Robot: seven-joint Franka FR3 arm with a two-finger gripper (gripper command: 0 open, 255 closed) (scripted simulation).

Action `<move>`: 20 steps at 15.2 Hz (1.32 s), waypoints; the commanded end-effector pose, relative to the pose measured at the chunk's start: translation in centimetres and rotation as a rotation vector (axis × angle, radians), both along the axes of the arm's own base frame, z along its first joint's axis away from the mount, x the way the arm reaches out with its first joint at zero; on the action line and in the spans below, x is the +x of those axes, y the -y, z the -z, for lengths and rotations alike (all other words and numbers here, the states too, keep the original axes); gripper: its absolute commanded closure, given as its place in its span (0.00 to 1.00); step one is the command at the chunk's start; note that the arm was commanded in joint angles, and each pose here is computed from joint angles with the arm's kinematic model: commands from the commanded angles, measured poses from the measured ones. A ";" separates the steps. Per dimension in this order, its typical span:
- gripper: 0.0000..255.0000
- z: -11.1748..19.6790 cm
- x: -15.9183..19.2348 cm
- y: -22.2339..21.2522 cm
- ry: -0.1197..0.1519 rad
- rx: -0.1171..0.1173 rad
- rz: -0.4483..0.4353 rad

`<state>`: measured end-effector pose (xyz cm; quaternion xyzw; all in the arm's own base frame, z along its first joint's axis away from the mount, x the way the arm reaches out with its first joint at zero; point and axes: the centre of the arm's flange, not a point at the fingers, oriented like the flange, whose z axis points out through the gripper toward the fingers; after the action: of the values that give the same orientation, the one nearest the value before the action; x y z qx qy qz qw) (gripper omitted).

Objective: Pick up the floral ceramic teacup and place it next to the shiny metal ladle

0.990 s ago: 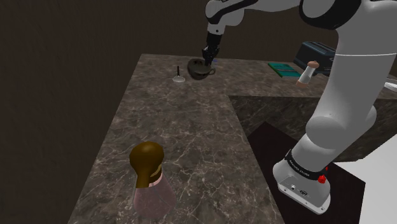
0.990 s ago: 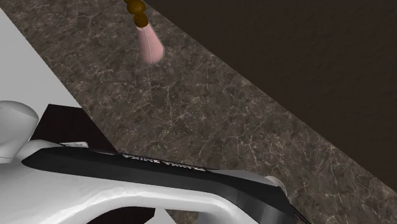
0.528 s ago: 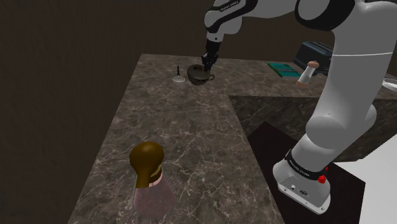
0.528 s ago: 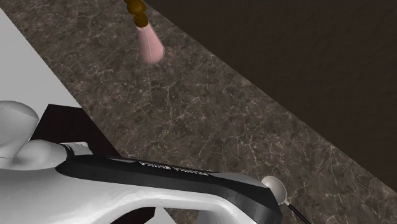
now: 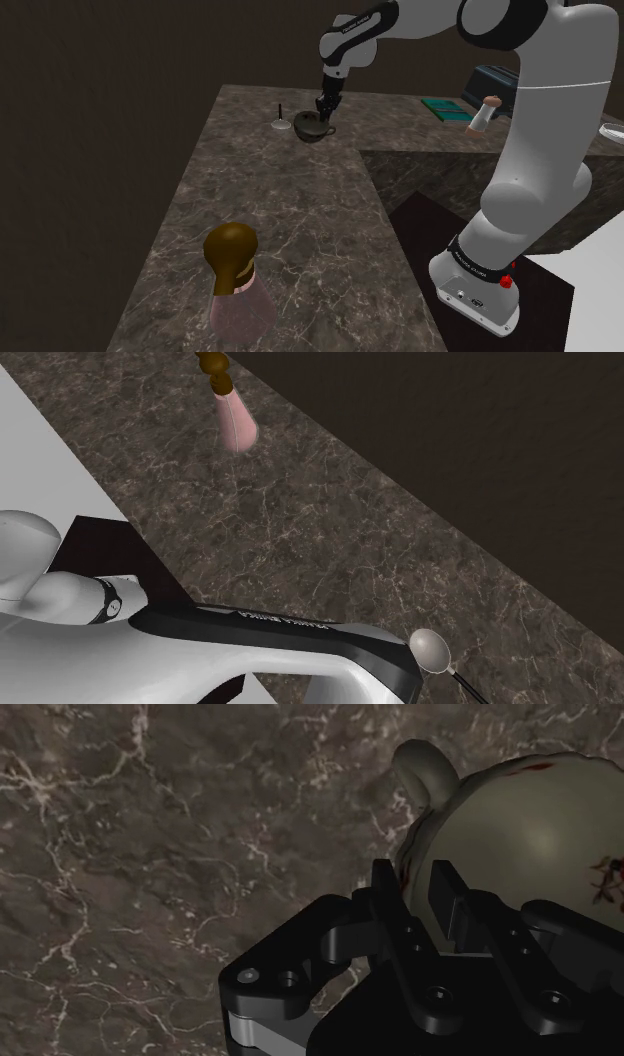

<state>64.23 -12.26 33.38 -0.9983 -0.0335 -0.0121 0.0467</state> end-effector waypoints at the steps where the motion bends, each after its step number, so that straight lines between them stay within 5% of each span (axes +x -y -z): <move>1: 1.00 0.2 0.0 0.0 0.001 0.000 0.000; 6: 1.00 0.2 0.0 0.0 0.001 0.000 0.000; 7: 0.00 0.2 0.0 0.0 0.001 0.000 0.000; 12: 0.00 0.2 0.0 0.0 0.001 0.000 0.000; 16: 0.00 -4.8 -0.1 0.5 0.001 0.000 0.000; 20: 0.00 -4.8 -0.1 0.5 0.001 0.000 0.000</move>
<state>64.18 -12.75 38.12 -0.9983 -0.0335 -0.0130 0.0465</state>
